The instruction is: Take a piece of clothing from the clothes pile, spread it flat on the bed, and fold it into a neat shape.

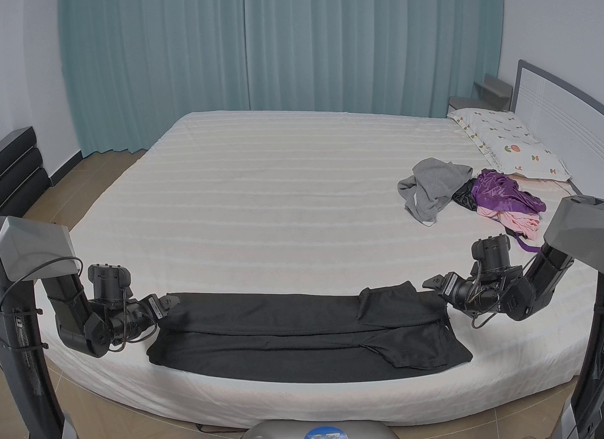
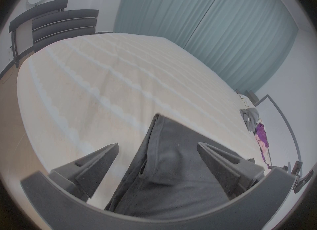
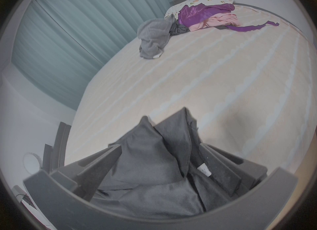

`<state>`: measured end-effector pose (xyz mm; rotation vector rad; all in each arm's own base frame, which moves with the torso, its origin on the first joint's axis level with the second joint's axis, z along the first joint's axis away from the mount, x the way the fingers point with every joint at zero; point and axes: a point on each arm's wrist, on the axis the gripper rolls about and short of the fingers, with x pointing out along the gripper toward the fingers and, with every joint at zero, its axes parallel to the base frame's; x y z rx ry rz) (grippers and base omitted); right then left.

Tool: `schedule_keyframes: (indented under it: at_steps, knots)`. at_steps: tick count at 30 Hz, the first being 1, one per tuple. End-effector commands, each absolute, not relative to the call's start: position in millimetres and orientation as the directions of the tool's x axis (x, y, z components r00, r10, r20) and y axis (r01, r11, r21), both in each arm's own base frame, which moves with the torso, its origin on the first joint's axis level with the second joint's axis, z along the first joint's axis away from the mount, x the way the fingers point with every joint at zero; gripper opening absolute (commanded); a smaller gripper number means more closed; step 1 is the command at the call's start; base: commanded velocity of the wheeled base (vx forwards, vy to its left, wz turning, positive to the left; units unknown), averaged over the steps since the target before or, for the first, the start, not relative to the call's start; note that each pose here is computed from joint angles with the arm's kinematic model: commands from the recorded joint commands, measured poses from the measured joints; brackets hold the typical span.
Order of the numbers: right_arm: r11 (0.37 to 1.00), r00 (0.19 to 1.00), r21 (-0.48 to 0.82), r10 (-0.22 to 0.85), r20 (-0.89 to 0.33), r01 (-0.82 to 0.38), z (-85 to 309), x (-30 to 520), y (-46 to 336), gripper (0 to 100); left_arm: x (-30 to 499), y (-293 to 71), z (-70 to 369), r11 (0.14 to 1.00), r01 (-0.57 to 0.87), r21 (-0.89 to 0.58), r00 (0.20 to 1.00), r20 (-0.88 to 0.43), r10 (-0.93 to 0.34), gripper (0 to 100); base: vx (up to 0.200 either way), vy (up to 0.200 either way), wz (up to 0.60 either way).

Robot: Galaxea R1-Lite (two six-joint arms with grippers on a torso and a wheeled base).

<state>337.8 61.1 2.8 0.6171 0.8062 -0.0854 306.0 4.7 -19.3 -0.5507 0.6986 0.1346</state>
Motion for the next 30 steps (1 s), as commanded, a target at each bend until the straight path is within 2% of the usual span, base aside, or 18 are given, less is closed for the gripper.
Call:
schedule_keyframes:
  at_steps: [1, 8, 13, 21, 22, 30]
  knots:
    - [0.798, 0.746, 0.525, 0.152, -0.649, 0.294, 17, 352, 47, 100, 324, 12, -6, 0.837, -0.283, -0.469, 0.815, -0.578, -0.048, 100, 0.0, 0.0, 0.0]
    - [0.782, 0.716, 0.522, 0.144, -0.683, 0.341, -14, 370, 33, 100, 354, 6, -29, 0.833, -0.292, -0.47, 0.795, -0.604, -0.061, 100, 0.0, 0.0, 0.0]
    - [0.75, 0.714, 0.567, 0.186, -0.675, 0.341, -18, 376, 35, 100, 371, 5, -45, 0.836, -0.297, -0.461, 0.784, -0.618, -0.062, 100, 0.0, 0.0, 0.0]
    - [0.747, 0.704, 0.564, 0.187, -0.685, 0.351, -28, 380, 35, 100, 381, 3, -47, 0.844, -0.295, -0.447, 0.782, -0.621, -0.056, 100, 0.0, 0.0, 0.0]
    - [0.753, 0.701, 0.559, 0.187, -0.688, 0.348, -29, 380, 35, 100, 382, 3, -48, 0.844, -0.294, -0.448, 0.783, -0.62, -0.056, 0, 0.0, 0.0, 0.0]
    - [0.748, 0.714, 0.565, 0.178, -0.677, 0.35, -34, 388, 35, 100, 389, 6, -45, 0.838, -0.325, -0.437, 0.802, -0.597, 0.0, 0, 0.0, 0.0, 0.0]
